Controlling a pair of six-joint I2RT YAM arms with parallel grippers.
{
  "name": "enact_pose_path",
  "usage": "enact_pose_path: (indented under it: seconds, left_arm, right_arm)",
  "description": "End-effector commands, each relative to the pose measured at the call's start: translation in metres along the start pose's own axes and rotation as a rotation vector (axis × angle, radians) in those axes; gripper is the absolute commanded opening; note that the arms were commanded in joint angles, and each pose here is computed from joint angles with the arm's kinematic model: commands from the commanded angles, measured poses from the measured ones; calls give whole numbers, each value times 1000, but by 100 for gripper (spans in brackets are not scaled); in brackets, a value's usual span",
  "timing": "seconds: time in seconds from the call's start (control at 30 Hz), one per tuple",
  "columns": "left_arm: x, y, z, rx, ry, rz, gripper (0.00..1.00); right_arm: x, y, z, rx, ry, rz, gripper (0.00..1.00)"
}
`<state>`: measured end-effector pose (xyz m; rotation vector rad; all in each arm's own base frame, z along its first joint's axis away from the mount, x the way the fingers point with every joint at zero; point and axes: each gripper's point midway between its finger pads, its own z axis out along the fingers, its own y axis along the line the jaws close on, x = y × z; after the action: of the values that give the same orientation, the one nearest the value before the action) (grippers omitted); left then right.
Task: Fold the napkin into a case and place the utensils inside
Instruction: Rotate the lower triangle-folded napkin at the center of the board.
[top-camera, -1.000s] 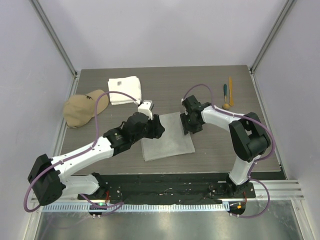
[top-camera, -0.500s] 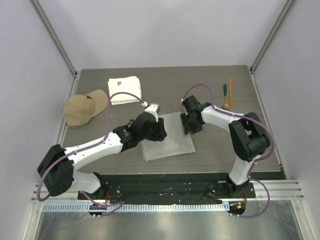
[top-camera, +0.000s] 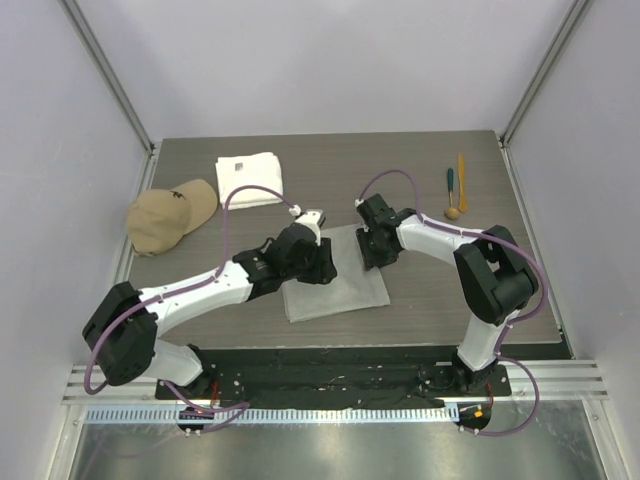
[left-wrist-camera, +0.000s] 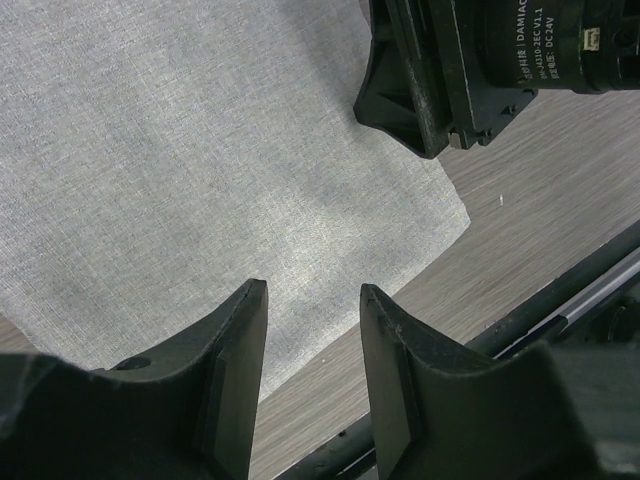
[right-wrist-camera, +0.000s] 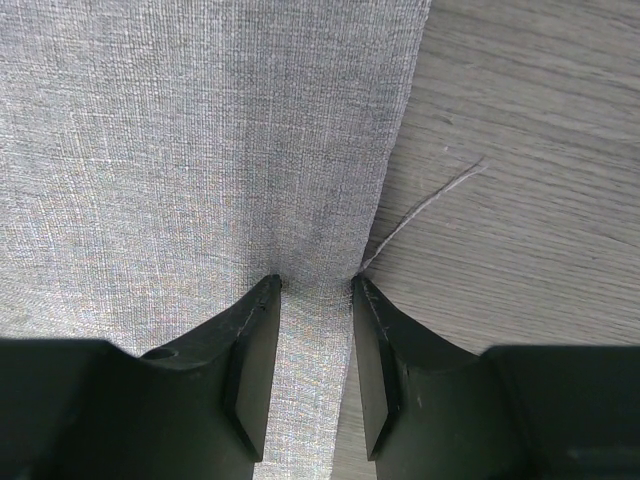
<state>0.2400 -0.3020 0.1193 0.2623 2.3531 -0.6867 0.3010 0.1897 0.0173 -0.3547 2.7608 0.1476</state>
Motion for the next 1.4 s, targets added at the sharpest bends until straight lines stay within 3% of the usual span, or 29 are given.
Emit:
enact_pose_path:
  seconds: [0.0,0.27,0.4,0.53,0.8,0.97,1.37]
  left_arm:
    - [-18,-12,-2,32,-40,-29,46]
    - [-19,-8,2,20,-23,-62,46]
    - [-11,12,12,-36,41,-133,45]
    - [0,41,23,-128,101,-211,38]
    - [7,61,33,-186,136,-258,35]
    - [23,97,39,-347,180,-281,27]
    - [24,162,47,-581,222,-226,22]
  right_arm:
    - [9,0,6,11,9,6,40]
    - [9,2,9,2,13,8,39]
    - [10,2,10,-1,14,19,39]
    - [15,4,11,-10,22,32,39]
    - [18,6,11,-25,22,51,38]
    - [23,8,15,-36,14,110,37]
    - [88,18,10,-99,37,244,38]
